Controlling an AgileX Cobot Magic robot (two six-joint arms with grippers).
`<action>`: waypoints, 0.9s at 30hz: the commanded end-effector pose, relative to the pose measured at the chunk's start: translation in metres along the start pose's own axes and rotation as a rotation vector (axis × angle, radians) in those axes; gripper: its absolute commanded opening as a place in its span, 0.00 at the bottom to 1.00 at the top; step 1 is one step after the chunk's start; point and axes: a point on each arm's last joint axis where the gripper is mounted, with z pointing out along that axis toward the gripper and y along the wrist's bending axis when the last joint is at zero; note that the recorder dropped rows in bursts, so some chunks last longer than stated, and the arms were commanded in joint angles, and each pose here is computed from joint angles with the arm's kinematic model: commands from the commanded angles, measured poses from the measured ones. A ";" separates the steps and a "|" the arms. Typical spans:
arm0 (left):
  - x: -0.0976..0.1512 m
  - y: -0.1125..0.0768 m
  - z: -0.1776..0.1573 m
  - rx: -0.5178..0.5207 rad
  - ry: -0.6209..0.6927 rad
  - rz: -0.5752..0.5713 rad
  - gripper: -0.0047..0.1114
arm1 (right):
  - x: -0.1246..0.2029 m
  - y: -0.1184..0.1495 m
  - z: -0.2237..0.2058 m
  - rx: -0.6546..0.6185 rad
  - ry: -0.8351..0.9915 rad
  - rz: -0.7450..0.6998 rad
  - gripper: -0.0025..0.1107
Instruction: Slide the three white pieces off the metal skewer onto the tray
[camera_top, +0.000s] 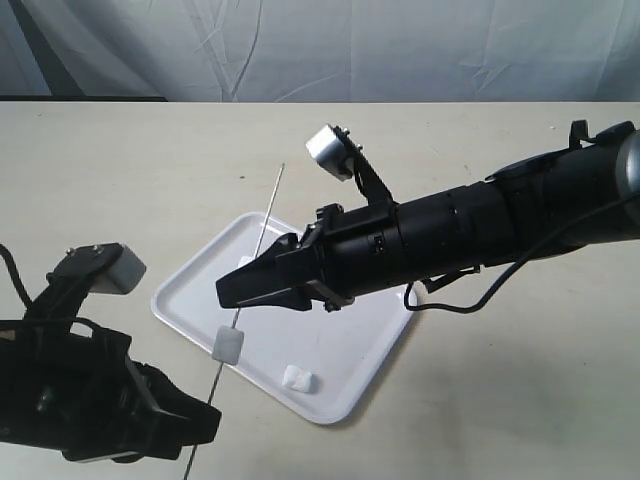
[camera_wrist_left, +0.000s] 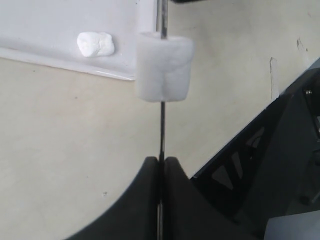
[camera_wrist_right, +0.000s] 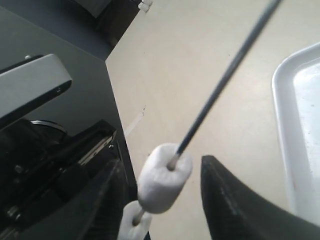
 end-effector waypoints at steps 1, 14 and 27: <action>0.000 -0.002 0.000 0.009 0.005 0.007 0.04 | -0.003 0.000 -0.002 0.017 -0.012 -0.007 0.29; 0.006 0.002 0.001 -0.003 0.037 0.014 0.04 | -0.003 -0.001 -0.002 0.026 -0.012 -0.007 0.23; 0.012 0.005 0.003 -0.008 0.061 0.009 0.04 | -0.003 -0.004 -0.002 0.063 -0.015 -0.007 0.21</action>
